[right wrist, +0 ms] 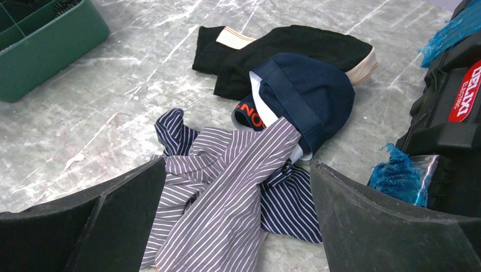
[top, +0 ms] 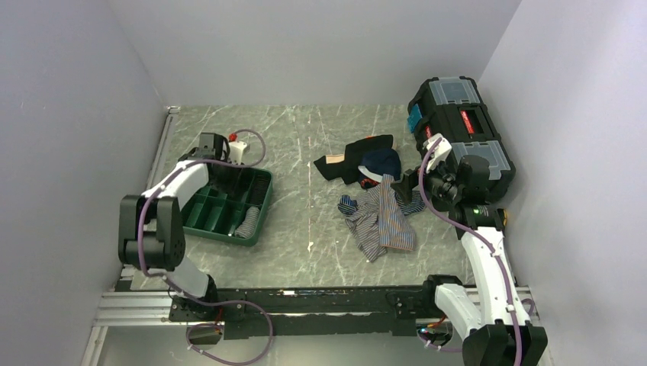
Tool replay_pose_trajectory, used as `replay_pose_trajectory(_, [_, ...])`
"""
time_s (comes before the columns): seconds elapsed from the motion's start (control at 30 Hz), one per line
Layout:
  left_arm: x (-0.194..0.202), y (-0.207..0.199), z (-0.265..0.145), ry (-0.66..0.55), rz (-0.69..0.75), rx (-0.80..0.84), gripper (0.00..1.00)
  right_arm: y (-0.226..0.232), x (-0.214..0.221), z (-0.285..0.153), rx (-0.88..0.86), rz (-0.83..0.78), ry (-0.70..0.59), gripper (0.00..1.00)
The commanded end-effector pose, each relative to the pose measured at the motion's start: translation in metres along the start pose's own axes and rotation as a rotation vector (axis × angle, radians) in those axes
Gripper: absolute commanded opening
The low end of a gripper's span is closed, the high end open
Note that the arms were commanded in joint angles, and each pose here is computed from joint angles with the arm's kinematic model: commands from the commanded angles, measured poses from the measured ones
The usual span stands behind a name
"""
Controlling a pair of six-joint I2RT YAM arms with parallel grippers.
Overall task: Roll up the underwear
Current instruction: Move the storage box to the center of the board.
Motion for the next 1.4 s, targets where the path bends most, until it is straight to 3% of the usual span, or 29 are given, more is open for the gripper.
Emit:
replay_pose_trajectory(0.0, [-0.024,-0.001,0.009,0.02,-0.062,0.049,0.26,0.001,-0.001,0.003,-0.027,-0.026,-0.013,1.0])
replay_pose_trajectory(0.2, [-0.058,-0.005,0.026,0.026,-0.105,0.132,0.0,-0.002,0.0,0.004,-0.014,-0.027,-0.003,1.0])
replay_pose_trajectory(0.33, [-0.089,-0.004,0.037,0.011,-0.111,0.141,0.0,-0.004,0.002,0.006,-0.008,-0.019,0.01,1.0])
replay_pose_trajectory(0.5, [-0.125,-0.01,0.054,-0.018,-0.231,0.173,0.0,-0.008,0.004,0.009,0.007,-0.015,0.022,1.0])
replay_pose_trajectory(1.03, [-0.181,-0.031,0.093,-0.094,-0.499,0.217,0.0,-0.019,0.018,0.024,0.012,0.021,0.086,1.0])
replay_pose_trajectory(1.37, [-0.198,-0.013,0.115,-0.091,-0.473,0.153,0.0,-0.018,0.021,0.028,0.0,0.032,0.1,1.0])
Point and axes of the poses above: each gripper's point midway between its finger pads, its own z axis out along the fingers, its own y axis along the line the jaws close on, x = y × z, the point moved 5 cm from there along -z, back along the fingers, and after that the axes turned 5 degrees about -z, right-handed, at the moved point
